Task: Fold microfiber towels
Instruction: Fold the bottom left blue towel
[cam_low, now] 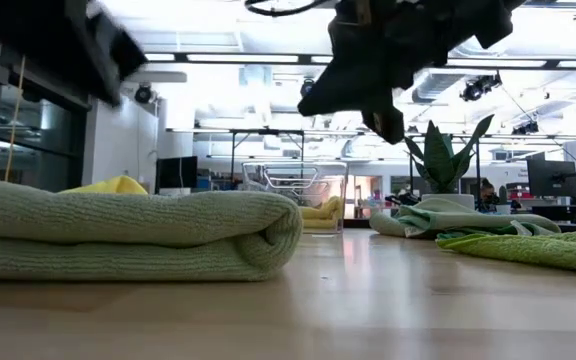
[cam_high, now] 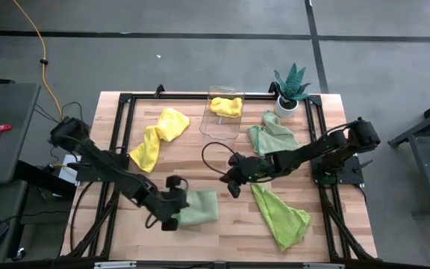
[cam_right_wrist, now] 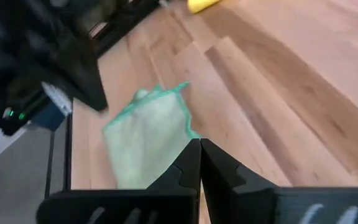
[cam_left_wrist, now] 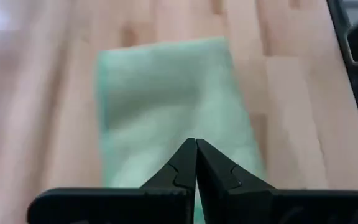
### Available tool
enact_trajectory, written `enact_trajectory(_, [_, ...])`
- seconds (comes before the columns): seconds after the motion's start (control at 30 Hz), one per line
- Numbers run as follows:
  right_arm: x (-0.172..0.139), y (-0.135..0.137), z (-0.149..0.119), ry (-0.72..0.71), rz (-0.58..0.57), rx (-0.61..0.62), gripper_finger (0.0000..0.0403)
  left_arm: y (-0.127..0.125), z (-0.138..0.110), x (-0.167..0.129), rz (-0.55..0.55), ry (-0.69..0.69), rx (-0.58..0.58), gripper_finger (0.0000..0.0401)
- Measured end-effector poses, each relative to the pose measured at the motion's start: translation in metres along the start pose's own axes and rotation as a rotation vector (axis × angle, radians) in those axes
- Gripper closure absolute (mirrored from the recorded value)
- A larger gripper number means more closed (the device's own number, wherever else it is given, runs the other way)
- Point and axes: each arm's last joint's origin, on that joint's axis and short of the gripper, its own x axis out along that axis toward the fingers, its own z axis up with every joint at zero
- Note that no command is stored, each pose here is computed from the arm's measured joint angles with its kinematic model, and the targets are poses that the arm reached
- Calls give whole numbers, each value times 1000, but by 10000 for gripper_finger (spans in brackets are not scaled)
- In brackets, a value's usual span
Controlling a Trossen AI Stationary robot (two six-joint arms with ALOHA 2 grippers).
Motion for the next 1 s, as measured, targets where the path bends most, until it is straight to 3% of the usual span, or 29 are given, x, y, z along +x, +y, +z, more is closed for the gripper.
enact_trajectory(0.17, [11,7,-10,19,75,-83,403,-8,-9,-20,71,-139,-37,401])
enact_trajectory(0.3, [28,14,-28,28,164,-168,403,-13,-34,-11,50,-128,-97,401])
enact_trajectory(0.47, [53,18,-47,22,220,-187,403,-19,-59,12,30,-86,-174,401])
enact_trajectory(0.7, [90,30,-57,85,210,-201,403,-24,-78,39,22,30,-194,401])
enact_trajectory(0.83, [97,29,-62,231,91,-224,403,-28,-84,43,7,67,-179,401])
enact_trajectory(1.0, [96,23,-64,290,-22,-238,403,-27,-84,36,18,63,-159,401])
